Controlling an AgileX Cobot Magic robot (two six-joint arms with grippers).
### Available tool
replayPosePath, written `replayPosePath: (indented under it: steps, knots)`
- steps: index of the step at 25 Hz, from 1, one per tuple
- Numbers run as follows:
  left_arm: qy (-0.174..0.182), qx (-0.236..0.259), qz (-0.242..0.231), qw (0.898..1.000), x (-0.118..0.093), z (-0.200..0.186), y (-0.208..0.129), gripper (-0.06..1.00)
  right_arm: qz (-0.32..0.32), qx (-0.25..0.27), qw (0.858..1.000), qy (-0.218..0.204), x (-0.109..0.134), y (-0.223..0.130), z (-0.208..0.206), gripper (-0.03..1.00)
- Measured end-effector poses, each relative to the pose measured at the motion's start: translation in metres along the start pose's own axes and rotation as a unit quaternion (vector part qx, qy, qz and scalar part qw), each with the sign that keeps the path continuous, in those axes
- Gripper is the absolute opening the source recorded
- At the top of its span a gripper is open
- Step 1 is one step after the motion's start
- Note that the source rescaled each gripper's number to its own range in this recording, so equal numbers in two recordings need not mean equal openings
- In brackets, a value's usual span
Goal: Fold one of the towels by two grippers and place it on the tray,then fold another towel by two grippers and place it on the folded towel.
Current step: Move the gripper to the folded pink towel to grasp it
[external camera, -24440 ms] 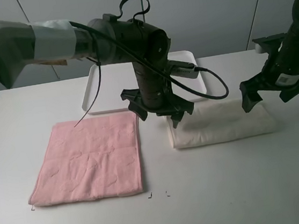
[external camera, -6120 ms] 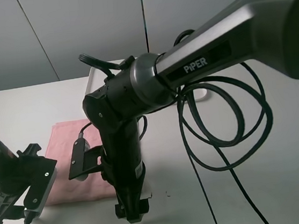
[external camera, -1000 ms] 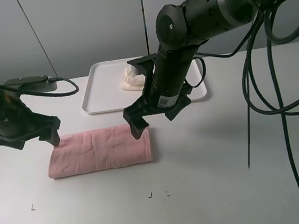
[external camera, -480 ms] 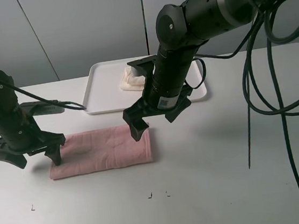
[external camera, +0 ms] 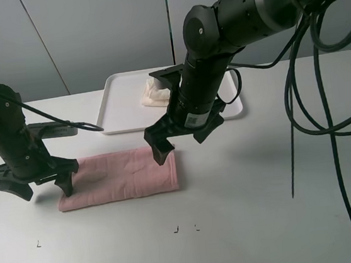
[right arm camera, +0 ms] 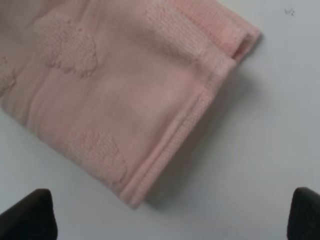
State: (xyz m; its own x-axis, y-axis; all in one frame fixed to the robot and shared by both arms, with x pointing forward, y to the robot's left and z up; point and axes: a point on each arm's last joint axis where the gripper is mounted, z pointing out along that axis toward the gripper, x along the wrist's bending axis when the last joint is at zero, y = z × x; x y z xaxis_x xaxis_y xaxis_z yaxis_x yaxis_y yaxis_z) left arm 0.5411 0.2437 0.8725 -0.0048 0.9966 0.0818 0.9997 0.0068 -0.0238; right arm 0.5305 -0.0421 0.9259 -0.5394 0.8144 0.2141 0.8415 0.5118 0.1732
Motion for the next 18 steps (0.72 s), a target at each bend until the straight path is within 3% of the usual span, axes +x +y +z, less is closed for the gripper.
replayPosePath:
  steps: [9, 18]
  knots:
    - [0.001, 0.000, 0.001, 1.000, 0.000, 0.000, 0.000, 1.00, 0.022, 0.042, 0.999, -0.001, -0.011, 0.000, 0.046, 1.00]
    - [0.000, -0.001, 0.001, 1.000, 0.000, 0.000, 0.000, 1.00, 0.045, 0.039, 0.998, 0.019, -0.008, 0.005, 0.051, 0.96]
